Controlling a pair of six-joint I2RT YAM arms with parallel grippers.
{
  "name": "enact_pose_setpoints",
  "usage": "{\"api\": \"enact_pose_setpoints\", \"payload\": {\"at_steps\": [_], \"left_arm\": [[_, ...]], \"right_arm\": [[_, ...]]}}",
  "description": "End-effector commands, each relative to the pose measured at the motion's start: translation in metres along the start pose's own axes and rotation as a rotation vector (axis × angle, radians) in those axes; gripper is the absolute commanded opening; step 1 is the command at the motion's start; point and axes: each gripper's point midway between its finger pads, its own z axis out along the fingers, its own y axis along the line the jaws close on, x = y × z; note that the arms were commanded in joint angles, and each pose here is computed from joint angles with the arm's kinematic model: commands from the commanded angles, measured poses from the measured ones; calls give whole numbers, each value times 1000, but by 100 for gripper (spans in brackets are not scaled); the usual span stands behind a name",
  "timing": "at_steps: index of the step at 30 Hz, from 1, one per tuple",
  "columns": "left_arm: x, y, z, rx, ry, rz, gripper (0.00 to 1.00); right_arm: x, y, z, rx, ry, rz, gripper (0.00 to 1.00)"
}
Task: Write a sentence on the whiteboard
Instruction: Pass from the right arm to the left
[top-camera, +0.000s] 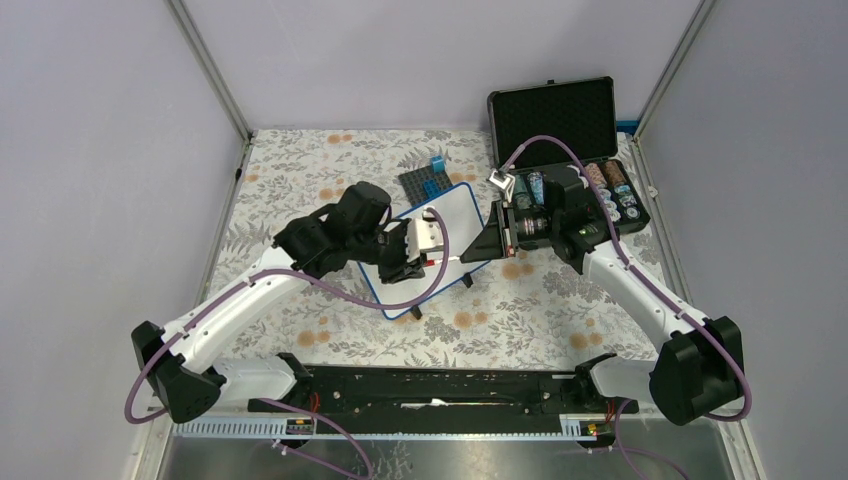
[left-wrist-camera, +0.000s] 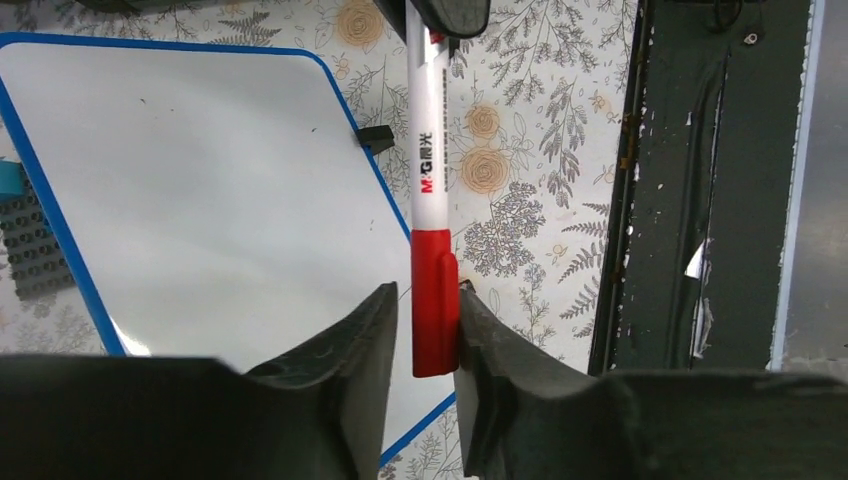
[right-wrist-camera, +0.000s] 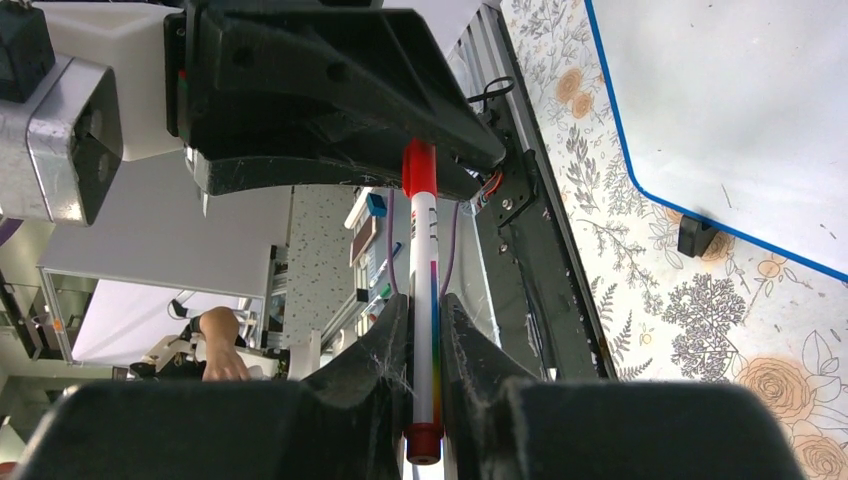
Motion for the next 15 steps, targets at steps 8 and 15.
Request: {"api": "enact_pose_setpoints", "payload": {"at_steps": [8,15], "left_arm": [[-32,-15,-2,102,-107,-18,0],[-23,-45,-3,323,-99,-153,0]], "right_arm": [[3,4,0,16,19,-88,9],[9,12,-8,22,64,-309,66]]}}
